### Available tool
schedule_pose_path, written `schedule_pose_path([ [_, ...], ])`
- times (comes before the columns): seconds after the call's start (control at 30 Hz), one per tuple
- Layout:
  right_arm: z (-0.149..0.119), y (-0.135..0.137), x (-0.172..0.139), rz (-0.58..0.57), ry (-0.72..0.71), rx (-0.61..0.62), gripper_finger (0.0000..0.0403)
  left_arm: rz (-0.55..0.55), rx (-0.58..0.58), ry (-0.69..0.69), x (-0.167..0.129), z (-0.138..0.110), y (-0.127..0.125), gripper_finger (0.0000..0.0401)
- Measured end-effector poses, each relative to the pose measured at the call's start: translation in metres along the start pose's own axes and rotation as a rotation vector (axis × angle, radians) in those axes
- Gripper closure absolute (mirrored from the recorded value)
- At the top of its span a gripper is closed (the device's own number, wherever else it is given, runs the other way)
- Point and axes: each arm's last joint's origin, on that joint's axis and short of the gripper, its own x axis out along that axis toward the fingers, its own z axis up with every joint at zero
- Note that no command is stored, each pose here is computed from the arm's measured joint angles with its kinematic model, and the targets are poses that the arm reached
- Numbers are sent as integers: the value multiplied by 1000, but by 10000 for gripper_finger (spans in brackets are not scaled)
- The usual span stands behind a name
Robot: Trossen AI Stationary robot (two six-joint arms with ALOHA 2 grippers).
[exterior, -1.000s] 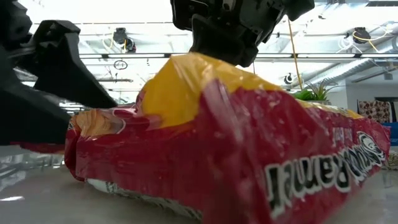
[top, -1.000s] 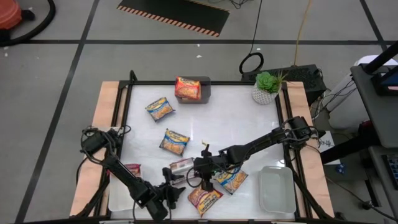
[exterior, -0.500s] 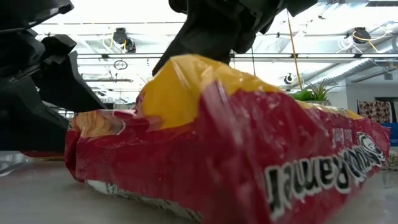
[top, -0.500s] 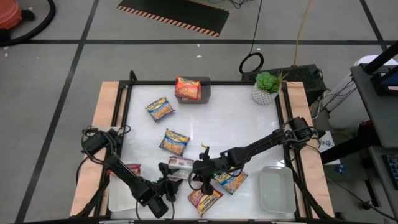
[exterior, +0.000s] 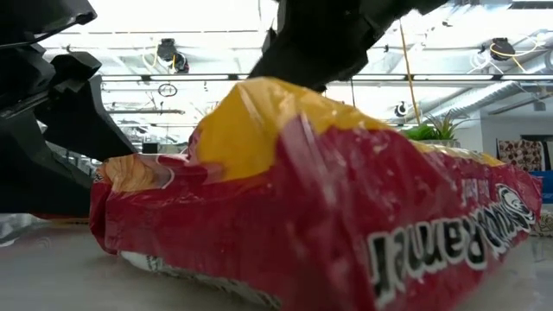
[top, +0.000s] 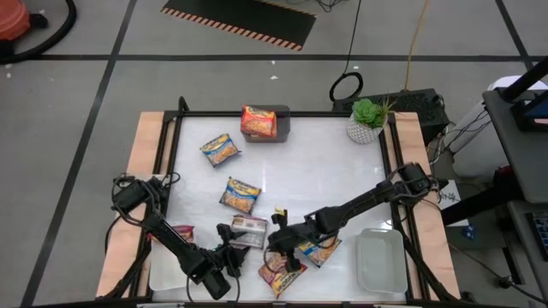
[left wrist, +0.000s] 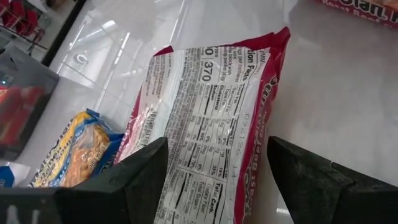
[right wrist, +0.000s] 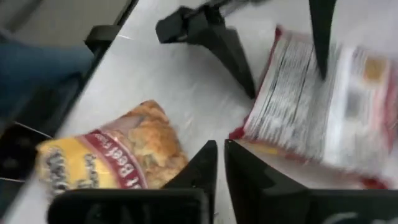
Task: Sort Maruchan noodles
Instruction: Put the top red noodle pack into the white bin
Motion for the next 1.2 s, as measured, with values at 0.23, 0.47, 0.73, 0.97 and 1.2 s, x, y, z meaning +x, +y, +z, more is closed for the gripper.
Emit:
schedule_pose_path([
  [0.23,-8,12,16,-113,-25,-346,297,-1,-3,3,0,0,0,123],
  [0.47,-22,21,46,-115,-70,-665,262,-1,-16,8,0,-1,0,123],
  [0.73,-22,22,47,-219,-43,-779,277,1,-18,10,0,-1,1,123],
  [0.97,-22,21,47,-238,-39,-771,284,1,-19,10,0,-1,1,123],
  [1.2,1,20,19,-265,-114,-711,284,1,-23,10,1,-1,1,123],
])
